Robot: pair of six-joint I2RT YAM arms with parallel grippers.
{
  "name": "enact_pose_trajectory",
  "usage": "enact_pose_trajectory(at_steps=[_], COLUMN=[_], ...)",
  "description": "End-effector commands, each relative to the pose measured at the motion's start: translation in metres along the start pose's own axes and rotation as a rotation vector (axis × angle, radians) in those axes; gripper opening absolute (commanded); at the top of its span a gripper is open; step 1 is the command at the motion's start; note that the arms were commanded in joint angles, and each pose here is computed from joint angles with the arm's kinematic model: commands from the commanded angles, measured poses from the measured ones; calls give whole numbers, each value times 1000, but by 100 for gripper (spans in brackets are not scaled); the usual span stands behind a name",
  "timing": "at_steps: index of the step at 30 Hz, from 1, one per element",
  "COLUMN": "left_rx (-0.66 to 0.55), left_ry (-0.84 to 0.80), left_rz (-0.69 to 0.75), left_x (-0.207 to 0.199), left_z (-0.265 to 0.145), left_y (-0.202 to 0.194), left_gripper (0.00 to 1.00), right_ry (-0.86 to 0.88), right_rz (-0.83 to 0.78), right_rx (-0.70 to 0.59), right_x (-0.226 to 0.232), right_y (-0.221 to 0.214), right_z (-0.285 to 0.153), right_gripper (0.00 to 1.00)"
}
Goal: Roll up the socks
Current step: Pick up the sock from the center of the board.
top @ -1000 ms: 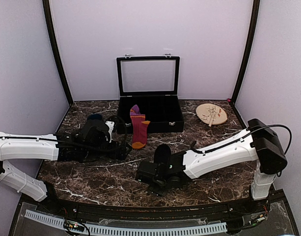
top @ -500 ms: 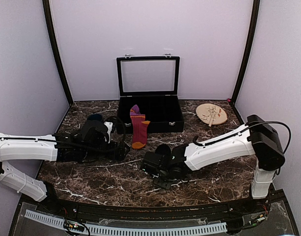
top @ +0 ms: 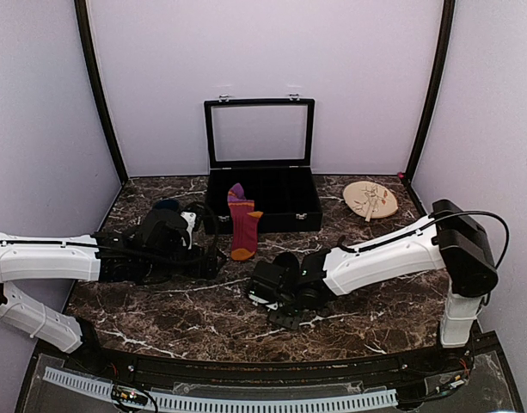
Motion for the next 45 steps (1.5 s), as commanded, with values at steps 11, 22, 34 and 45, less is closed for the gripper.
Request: enact_pose_trajectory(at_steps=[11, 22, 34, 45], left_rx=[2, 12, 9, 10], left_ry=[4, 0, 2, 28], left_rz=[-6, -10, -9, -8], left_x=[4, 3, 4, 10], left_z=[1, 3, 2, 3], left_y=[-2, -3, -2, -11], left_gripper=[90, 90, 90, 91], right_ry=[52, 94, 144, 242], right_rz=[-32, -32, -13, 30], right_rx=[65, 76, 113, 87], right_x=[-2, 3, 3, 7], right_y=[-6, -8, -8, 4], right_z=[18, 19, 23, 7], right_gripper=[38, 18, 0, 0])
Point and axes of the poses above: each gripper's point midway between its finger pads, its own z axis out along the fingers, its own x axis along the line the jaws close on, y = z × x, the point moved 4 cm from there along -z, back along the fingers, and after that the axes turned 13 degrees about z, right-handed, at the moved point
